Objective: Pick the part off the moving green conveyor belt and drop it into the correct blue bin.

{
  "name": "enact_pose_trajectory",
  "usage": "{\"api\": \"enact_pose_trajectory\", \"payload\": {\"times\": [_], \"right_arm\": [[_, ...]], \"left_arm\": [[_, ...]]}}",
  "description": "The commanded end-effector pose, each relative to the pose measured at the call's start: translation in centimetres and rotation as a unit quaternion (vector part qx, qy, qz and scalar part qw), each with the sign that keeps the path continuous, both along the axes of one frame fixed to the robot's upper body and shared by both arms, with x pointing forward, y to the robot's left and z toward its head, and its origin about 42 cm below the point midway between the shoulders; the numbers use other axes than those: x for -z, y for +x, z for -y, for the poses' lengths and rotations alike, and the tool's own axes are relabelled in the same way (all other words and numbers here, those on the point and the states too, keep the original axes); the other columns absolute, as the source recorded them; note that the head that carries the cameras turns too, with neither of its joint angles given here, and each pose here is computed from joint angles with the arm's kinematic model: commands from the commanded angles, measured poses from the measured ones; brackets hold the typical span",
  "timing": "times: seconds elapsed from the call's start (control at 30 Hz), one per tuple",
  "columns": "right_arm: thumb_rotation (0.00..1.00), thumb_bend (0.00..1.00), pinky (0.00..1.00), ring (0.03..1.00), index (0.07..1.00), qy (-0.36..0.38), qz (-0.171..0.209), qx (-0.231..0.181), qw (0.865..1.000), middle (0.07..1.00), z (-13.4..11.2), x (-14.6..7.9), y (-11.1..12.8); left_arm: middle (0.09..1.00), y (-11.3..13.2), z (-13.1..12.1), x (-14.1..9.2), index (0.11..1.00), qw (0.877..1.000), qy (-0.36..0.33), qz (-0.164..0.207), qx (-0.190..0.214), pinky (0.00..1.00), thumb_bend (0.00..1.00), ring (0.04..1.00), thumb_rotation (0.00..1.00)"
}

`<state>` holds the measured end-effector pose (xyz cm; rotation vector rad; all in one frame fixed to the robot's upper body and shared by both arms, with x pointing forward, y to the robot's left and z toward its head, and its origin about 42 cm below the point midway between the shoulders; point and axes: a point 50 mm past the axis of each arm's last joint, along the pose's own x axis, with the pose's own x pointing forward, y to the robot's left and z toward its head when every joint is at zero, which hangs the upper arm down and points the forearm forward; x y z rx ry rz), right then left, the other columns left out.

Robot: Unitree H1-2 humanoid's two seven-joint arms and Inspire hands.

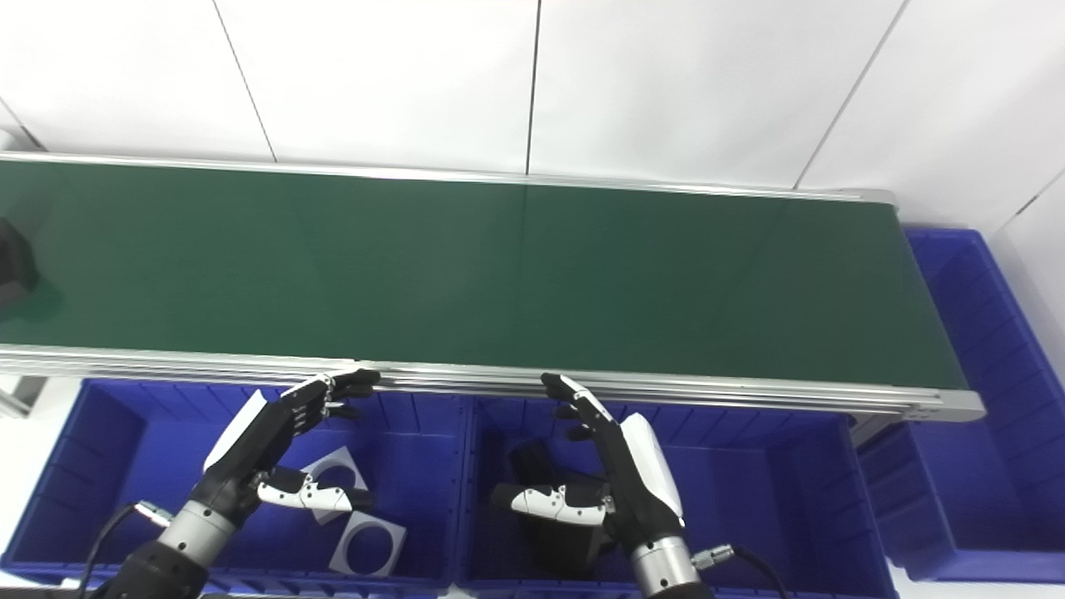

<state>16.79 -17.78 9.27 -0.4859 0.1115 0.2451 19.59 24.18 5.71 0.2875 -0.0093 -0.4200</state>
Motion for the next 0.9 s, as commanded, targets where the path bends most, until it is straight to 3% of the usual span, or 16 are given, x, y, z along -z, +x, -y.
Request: {"api": "enact_pose_trajectory", "payload": {"times": [0.0,0.43,0.67,0.87], "right_arm": [[0.29,0.75,0.72,0.801,0.867,0.006,0.031,-0.01,0.999,0.848,-0.3,-1.1,0.4],[0.28,0.74,0.73,0.808,0.869,0.006,0.024,-0.007,1.0,0.848,-0.1,-1.1,0.3],[0.22,0.72,0.71,0.806,0.869,0.003,0.029,-0.009,1.0,0.854,1.8,-0.8,-0.1],[0.09,0.71,0.7,0.804,0.868,0.004,0.036,-0.013,0.999,0.856,3.0,-0.7,-0.2]], "left_arm": [[0.84,0.7,0.0,-1.0,0.791,0.999,-0.008,0.031,0.005,0.72,0.84,0.817,0.11],[0.838,0.6,0.3,-0.9,0.796,1.0,-0.006,0.029,0.004,0.72,0.84,0.812,0.13],[0.84,0.1,2.2,0.0,0.787,1.0,-0.007,0.02,0.004,0.75,0.87,0.823,0.17],[0.842,0.0,3.7,0.9,0.788,1.0,-0.01,0.022,0.005,0.75,0.89,0.827,0.2]]}}
